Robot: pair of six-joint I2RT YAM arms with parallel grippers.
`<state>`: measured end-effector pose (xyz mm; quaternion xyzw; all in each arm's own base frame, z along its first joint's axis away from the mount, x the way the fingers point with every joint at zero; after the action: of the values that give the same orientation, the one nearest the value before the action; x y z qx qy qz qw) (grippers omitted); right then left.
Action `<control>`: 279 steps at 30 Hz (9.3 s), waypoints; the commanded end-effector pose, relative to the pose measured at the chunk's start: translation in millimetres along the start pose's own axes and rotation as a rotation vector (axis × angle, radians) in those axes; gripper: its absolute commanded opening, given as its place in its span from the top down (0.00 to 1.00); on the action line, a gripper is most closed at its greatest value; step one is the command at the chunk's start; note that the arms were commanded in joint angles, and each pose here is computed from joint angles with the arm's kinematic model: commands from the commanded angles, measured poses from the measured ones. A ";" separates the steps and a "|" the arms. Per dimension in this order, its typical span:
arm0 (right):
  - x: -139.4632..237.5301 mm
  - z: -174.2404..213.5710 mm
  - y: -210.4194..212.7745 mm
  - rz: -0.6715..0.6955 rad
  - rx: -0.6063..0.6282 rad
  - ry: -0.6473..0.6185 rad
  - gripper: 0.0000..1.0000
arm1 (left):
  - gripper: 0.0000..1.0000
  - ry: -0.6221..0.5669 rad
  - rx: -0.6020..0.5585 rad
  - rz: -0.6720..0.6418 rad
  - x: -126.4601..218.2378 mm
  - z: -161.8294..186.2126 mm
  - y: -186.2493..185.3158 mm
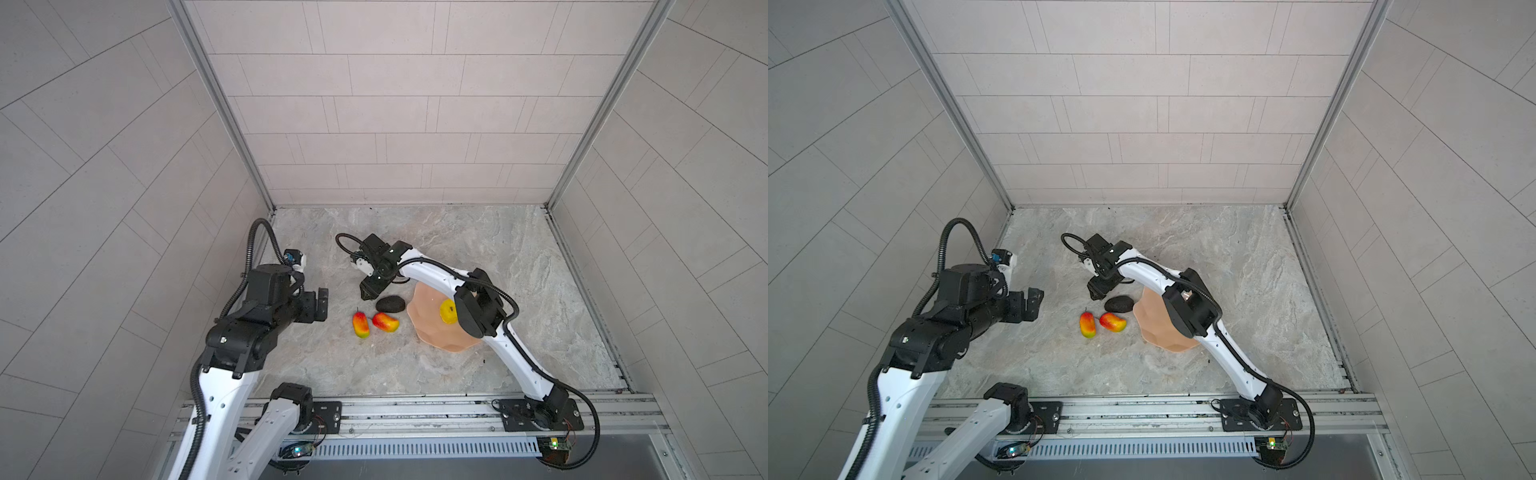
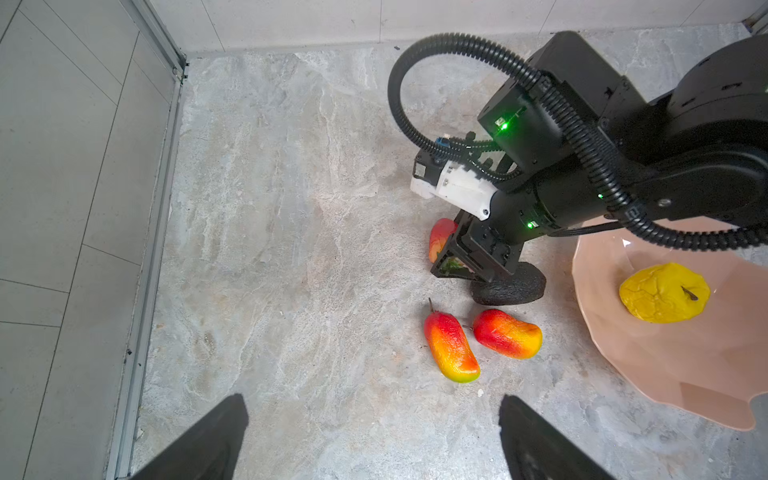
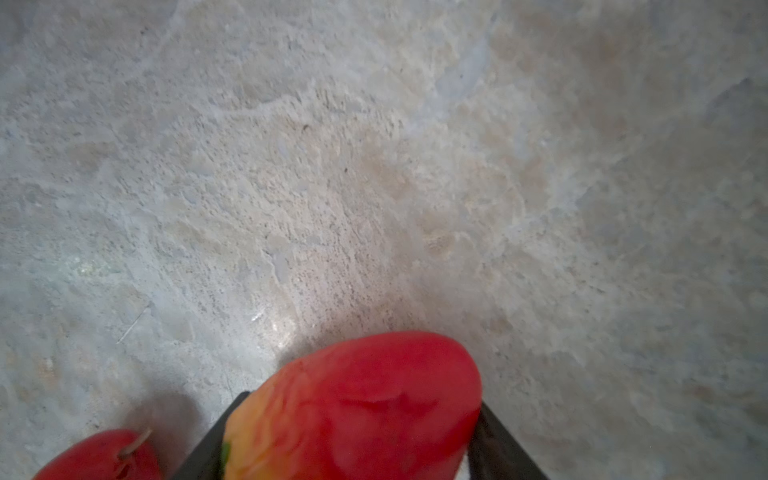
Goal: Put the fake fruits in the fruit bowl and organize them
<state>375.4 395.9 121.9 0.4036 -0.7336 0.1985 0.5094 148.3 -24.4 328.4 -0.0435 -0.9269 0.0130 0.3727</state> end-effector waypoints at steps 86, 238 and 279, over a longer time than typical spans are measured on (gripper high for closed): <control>-0.2 -66.9 -170.0 0.303 -0.690 -0.618 0.14 | 0.00 -0.016 -0.048 0.076 -13.0 -11.6 -8.1; 114.0 47.1 39.9 0.222 0.001 -0.167 1.00 | 0.00 -0.023 -0.033 0.095 17.9 2.3 -6.5; 192.5 248.3 -63.8 0.464 -0.554 -0.234 0.76 | 0.00 -0.034 -0.002 0.153 8.2 -4.1 -12.3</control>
<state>252.1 108.5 185.5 0.0927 -0.8783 0.0709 0.4637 143.6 -35.0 333.2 -0.1098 -0.9230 0.0348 0.3671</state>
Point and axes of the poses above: each gripper's point midway between its finger pads, its own x axis back along the fingers, its own y axis along the line the jaws close on, z = x × y, the point moved 9 cm from there along x, back along the fingers, and after that the axes turned 2 degrees about x, right-handed, at the moved point
